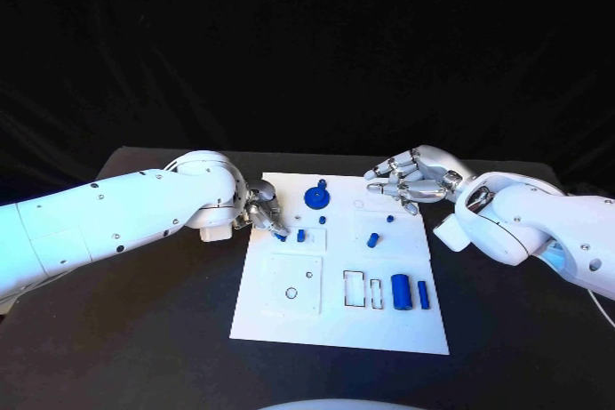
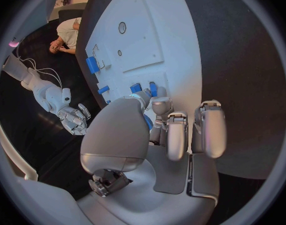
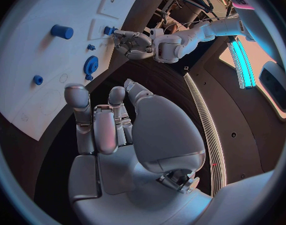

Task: Assemble the parts on the task board

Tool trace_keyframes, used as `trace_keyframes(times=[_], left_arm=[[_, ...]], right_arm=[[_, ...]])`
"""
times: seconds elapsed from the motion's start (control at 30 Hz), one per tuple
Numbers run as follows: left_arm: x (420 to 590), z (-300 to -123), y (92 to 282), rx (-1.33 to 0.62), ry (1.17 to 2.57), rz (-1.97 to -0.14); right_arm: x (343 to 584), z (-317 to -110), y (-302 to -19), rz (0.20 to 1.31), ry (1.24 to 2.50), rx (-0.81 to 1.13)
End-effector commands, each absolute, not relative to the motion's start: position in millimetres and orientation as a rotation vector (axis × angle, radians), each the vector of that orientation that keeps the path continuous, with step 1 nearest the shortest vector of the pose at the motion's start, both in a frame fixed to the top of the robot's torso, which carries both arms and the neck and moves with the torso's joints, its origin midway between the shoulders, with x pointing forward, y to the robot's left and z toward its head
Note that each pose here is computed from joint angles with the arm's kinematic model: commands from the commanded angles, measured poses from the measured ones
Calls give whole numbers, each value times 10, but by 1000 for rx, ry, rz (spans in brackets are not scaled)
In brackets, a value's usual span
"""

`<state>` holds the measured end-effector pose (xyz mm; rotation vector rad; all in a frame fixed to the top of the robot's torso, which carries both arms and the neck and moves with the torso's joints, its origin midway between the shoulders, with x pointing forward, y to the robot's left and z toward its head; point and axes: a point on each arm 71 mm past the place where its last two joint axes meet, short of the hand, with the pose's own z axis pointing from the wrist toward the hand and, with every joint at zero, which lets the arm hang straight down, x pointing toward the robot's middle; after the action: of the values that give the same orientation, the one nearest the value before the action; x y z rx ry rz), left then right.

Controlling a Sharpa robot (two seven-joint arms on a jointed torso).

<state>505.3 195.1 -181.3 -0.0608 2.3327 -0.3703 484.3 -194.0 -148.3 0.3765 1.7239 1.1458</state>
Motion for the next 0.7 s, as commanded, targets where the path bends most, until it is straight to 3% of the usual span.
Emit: trace_keyframes(times=[0.03, 0.7], left_arm=[[5041, -1838, 1955, -27, 2359, -338], [5036, -1846, 1892, -7, 2368, -337]], right_arm=[[4839, -1481, -1934, 1154, 1720, 366], [4836, -1481, -1921, 1158, 1720, 364]])
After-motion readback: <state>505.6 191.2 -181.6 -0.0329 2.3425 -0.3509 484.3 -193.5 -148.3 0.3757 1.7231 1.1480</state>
